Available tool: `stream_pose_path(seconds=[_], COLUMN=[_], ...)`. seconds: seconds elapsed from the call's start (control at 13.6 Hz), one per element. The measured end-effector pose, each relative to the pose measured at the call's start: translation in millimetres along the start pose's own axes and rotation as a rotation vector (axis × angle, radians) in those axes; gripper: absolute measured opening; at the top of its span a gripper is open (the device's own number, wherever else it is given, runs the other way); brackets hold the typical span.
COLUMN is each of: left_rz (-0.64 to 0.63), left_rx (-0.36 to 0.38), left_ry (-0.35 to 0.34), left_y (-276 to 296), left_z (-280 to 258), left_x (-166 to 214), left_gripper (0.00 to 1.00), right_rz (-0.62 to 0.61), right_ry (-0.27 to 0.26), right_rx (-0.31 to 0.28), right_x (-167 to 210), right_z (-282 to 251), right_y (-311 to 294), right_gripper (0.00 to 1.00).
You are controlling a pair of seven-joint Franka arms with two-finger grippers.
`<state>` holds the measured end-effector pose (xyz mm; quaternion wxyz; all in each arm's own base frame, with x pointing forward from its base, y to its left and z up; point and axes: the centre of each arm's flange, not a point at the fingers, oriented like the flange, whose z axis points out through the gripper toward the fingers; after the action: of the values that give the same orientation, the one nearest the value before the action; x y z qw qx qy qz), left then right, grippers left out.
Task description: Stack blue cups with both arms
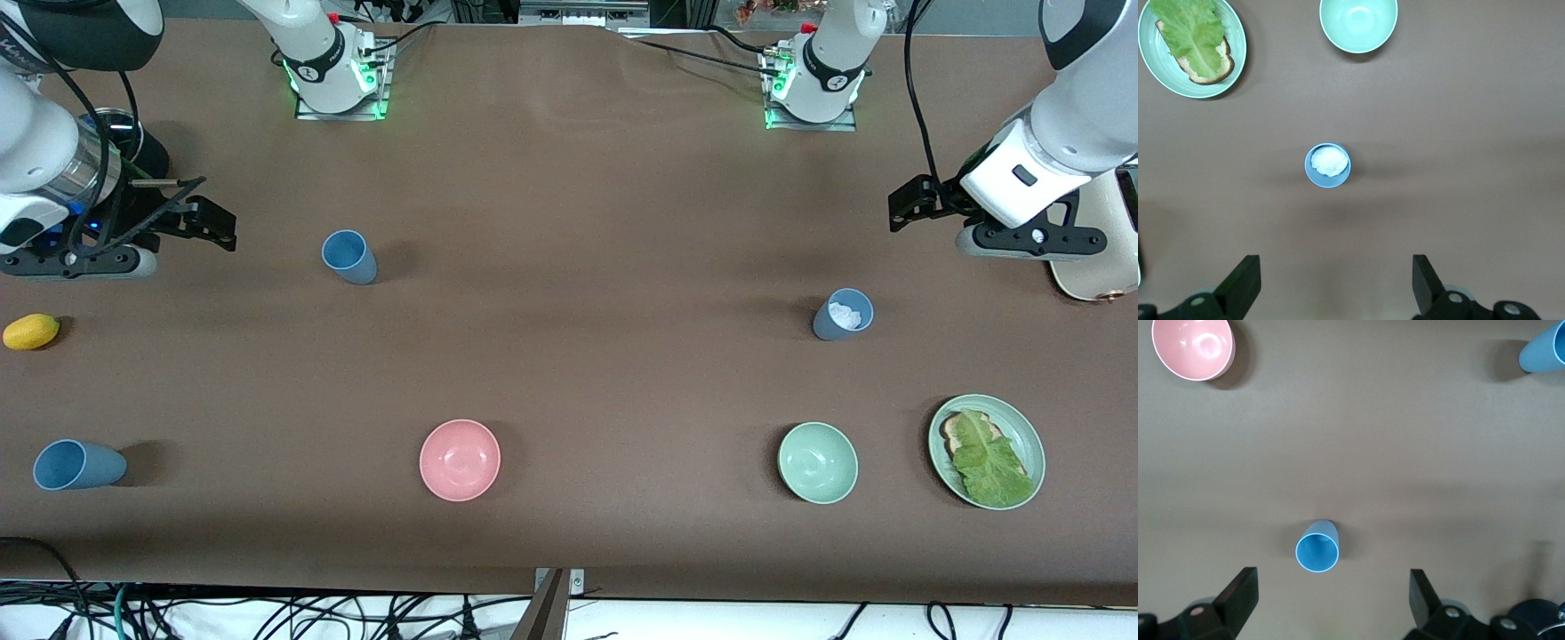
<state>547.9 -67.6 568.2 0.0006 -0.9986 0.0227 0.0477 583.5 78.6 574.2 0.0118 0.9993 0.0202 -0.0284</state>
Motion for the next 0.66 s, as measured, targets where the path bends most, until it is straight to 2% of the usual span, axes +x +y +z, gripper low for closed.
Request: stream_pose_path(seconds=[0.66], left_rz=[-0.001], left_rx=[0.001], left_ry=[-0.006], left_y=[-3.1], left_z=[1.7], left_x=[0.5], left_gripper=[1.00], right_rz=[0.000], right_ry=[0.000], right_rx=[0.000], right_x=[0.0], right_z=[0.1], right_y=[-0.1], right_gripper=[1.00])
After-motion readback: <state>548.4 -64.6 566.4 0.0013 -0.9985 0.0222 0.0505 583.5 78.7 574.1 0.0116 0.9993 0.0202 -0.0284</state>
